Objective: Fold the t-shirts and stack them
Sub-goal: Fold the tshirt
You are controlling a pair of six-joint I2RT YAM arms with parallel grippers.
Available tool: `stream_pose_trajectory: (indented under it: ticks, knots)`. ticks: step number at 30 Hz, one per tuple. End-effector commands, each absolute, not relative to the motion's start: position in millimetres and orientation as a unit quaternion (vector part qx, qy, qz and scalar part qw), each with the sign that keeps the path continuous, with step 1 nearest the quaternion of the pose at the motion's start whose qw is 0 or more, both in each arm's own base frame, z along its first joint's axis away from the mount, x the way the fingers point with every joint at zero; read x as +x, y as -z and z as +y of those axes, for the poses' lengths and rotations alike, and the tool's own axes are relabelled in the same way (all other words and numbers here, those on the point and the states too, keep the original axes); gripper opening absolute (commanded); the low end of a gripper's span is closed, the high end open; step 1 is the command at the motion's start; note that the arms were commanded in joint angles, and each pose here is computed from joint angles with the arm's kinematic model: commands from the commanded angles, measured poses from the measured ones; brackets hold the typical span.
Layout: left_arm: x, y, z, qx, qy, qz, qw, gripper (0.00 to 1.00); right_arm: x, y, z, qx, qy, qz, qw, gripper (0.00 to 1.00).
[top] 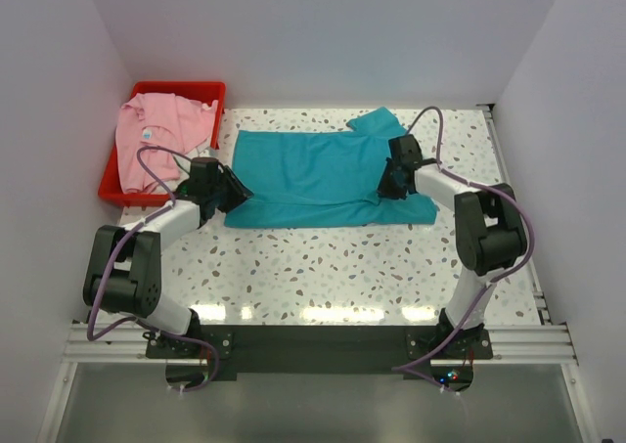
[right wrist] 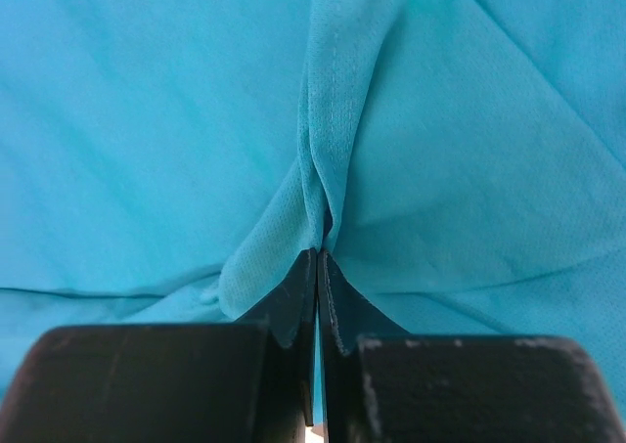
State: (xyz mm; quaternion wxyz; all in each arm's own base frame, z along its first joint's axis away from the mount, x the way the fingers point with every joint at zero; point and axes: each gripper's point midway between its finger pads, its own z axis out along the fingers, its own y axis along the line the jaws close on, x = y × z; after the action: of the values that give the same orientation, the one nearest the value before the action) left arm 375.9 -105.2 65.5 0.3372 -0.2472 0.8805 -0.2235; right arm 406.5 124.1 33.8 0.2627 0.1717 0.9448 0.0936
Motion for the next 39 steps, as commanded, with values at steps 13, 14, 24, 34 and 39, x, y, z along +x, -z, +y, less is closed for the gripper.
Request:
stream_pose_trajectory:
  ticks: [13, 14, 24, 34, 39]
  knots:
    - [380.8, -65.6, -104.1, -0.237, 0.218, 0.880, 0.350, 0.41, 467.3, -61.1, 147.2, 0.165, -0.127, 0.930, 0.304, 0.00]
    - [380.6, -65.3, -104.1, -0.237, 0.218, 0.879, 0.350, 0.41, 468.7, -55.4, 148.9, 0.164, -0.127, 0.931, 0.300, 0.00]
    - [380.4, -69.9, -102.8, -0.239, 0.219, 0.875, 0.359, 0.43, 494.6, -70.3, 169.7, 0.126, -0.173, 0.919, 0.330, 0.20]
    - [362.9, -85.6, -83.7, -0.262, 0.183, 0.871, 0.374, 0.63, 482.3, -134.2, 128.6, 0.139, -0.097, 0.915, 0.367, 0.71]
    - [333.8, -84.4, -57.8, -0.311, 0.132, 0.862, 0.377, 0.64, 416.8, -118.9, 83.1, 0.202, -0.079, 0.918, 0.333, 0.70]
